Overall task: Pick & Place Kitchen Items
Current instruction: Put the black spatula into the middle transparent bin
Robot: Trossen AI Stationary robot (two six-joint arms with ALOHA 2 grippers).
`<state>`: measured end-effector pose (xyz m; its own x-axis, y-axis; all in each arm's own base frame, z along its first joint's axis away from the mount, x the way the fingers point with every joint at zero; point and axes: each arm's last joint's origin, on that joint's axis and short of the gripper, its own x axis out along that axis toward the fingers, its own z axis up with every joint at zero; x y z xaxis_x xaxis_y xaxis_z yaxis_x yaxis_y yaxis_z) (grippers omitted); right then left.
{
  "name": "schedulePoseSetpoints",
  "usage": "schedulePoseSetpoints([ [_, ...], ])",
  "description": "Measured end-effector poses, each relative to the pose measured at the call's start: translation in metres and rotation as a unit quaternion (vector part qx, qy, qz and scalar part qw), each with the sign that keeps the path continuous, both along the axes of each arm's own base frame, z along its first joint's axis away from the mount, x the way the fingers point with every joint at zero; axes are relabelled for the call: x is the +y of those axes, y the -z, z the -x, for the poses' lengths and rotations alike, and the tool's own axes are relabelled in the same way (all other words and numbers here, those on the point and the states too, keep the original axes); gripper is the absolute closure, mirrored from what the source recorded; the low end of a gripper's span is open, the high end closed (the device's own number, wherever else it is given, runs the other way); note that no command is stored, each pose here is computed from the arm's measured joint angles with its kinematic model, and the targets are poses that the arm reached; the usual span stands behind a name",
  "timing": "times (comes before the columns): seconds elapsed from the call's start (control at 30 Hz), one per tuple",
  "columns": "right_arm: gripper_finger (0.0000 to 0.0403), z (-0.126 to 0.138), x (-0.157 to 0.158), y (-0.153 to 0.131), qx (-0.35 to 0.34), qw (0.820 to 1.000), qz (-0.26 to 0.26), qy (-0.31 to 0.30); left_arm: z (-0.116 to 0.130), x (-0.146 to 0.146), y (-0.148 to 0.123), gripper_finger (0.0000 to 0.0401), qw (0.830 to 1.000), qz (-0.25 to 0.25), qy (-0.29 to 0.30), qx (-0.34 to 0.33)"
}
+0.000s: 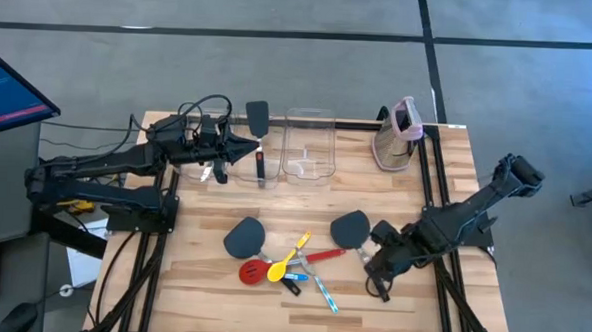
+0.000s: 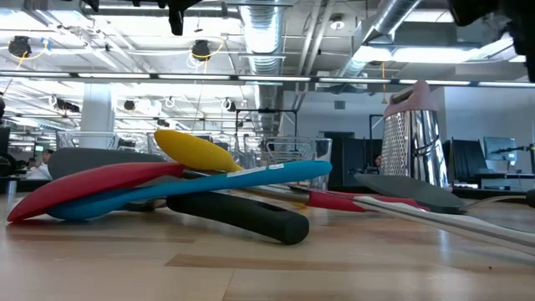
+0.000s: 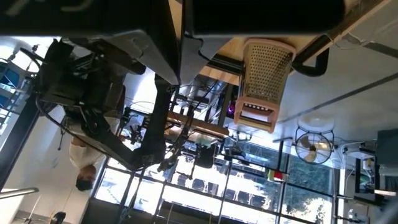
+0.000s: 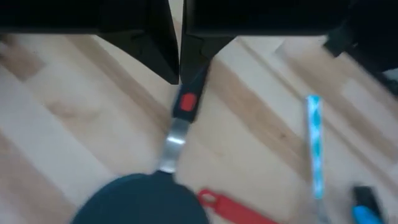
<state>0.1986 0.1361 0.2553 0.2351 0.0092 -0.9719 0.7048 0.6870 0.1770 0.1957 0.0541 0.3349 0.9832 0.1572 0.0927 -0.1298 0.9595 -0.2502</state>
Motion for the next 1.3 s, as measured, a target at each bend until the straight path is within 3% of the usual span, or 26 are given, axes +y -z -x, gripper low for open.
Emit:
schedulePoseSetpoints([
  [0.17,0.0376,0.001,0.003,0.008,0.029,0.999,0.007,0.043,0.000,0.000,0.000,0.0399,1.000,0.000,0.000,0.000],
  [0.5,0.0214,-0.014,0.015,0.034,0.078,0.997,0.010,0.027,0.000,0.000,0.000,0.0399,1.000,0.000,0.000,0.000],
  [0.6,0.0185,-0.018,0.019,0.045,0.098,0.995,0.013,0.018,0.000,0.000,0.000,0.0399,1.000,0.000,0.000,0.000],
  [0.77,0.0179,-0.026,0.025,0.060,0.109,0.994,0.013,0.003,0.000,0.000,0.000,0.0399,1.000,0.000,0.000,0.000],
  [1.13,0.0215,-0.045,0.021,0.089,0.135,0.990,0.029,-0.011,0.000,0.000,0.000,0.0399,1.000,0.000,0.000,0.000],
  [1.3,0.0221,-0.047,0.016,0.103,0.146,0.989,0.011,-0.015,0.000,-0.001,0.000,0.0399,1.000,-0.001,0.010,0.000],
])
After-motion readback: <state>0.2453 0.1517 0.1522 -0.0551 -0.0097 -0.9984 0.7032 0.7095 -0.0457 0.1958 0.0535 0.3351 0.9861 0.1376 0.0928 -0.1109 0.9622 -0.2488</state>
